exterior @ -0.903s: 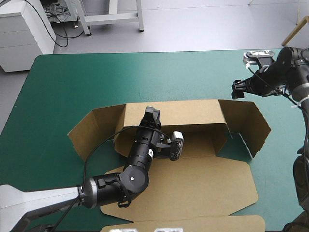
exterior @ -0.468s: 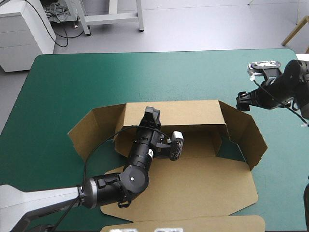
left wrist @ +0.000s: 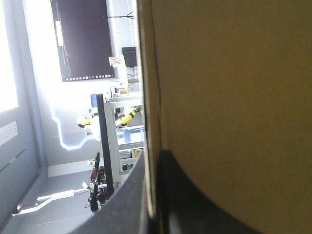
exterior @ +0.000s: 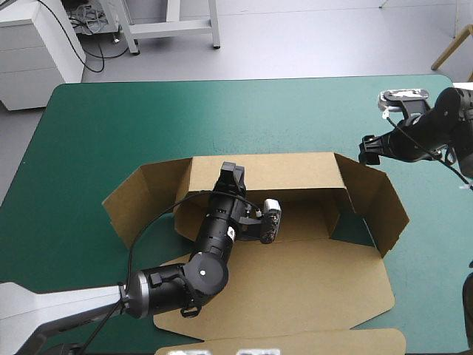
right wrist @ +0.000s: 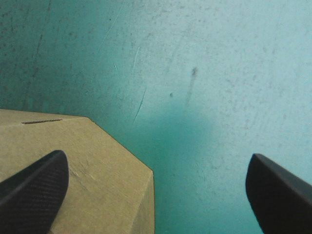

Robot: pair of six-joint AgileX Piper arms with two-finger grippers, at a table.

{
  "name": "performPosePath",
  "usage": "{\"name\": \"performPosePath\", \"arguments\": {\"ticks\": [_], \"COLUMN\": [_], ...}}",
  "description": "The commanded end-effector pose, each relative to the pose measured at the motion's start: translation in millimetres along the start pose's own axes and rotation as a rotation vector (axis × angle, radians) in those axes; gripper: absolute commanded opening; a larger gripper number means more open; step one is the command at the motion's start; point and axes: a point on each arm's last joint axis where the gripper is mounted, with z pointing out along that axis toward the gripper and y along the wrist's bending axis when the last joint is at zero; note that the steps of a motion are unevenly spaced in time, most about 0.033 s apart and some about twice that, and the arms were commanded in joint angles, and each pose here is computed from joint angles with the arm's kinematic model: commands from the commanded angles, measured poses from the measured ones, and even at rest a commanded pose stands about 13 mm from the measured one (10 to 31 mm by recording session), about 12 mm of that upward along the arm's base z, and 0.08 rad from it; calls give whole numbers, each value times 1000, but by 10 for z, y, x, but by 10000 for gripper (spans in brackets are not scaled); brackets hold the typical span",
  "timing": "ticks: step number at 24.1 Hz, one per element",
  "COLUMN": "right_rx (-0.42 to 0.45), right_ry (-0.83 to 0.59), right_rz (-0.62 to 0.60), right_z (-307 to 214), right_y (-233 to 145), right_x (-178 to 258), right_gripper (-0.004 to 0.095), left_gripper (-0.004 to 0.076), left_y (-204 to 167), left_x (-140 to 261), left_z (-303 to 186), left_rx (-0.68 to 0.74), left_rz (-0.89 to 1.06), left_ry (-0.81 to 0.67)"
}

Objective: Fold the box

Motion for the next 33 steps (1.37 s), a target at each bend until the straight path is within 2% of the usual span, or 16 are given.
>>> {"name": "performPosePath", "arguments": {"ticks": [1, 8, 17, 23, 31, 33], "right_rx": [0, -38, -57, -70, -62, -83], "right_ry": [-87, -130, -146, -54, -108, -113], "right_rz": [-10, -2, 51, 54, 71, 52], "right_z": [-157, -142, -210, -69, -154, -187], "right_y": [1, 2, 28, 68, 150, 197], "right_x": [-137, -346, -335, 42, 437, 554], "right_gripper": [901, 901, 901, 901, 901, 901], "left_gripper": [-10, -10, -10, -10, -10, -10], "left_y": [354, 404, 411, 408, 408, 408], "left_x": [1, 95, 131, 125, 127, 127], "left_z": [-92, -11, 15, 16, 16, 16], "left_rx": [-172, -176, -177, -174, -174, -174], "left_rz": [1, -12, -14, -13, -13, -13], "left_ry": [-13, 23, 37, 31, 32, 32]}}
